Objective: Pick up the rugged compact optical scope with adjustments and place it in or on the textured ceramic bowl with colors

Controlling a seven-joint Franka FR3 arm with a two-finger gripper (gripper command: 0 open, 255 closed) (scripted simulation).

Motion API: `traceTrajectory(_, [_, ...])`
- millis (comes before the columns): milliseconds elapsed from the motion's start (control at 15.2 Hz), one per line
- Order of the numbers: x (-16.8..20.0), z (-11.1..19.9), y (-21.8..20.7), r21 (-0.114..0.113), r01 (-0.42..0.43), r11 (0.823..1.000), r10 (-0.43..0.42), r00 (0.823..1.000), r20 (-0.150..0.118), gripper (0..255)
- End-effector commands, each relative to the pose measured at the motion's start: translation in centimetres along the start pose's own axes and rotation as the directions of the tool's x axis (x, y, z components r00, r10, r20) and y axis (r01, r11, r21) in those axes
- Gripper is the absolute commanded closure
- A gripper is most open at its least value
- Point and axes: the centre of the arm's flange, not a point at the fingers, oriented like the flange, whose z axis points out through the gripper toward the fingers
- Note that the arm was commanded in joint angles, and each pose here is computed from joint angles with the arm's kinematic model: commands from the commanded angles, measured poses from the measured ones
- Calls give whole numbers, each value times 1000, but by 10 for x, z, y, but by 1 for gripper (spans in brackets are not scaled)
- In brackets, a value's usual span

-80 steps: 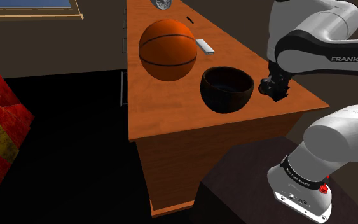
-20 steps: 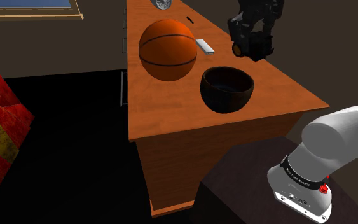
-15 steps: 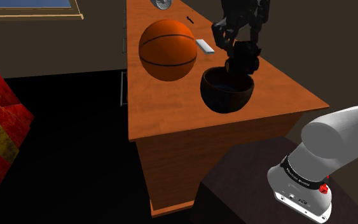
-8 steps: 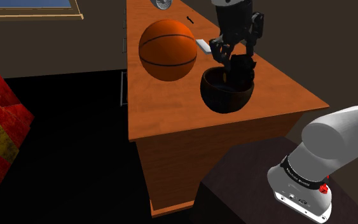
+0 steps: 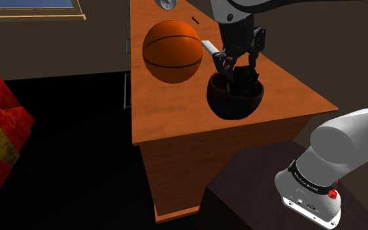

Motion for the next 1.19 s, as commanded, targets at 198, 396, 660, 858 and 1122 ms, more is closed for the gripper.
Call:
traceTrajectory(198, [0, 1, 0, 0, 0, 1000, 0, 1000, 1, 255])
traceTrajectory(396, [0, 1, 0, 0, 0, 1000, 0, 1000, 1, 0])
traceTrajectory(660, [0, 1, 0, 0, 0, 1000, 0, 1000, 1, 0])
traceTrajectory(858, [0, -38, 0, 0, 0, 1000, 0, 1000, 1, 0])
traceTrajectory(1122, [0, -49, 0, 0, 0, 1000, 0, 1000, 1, 0])
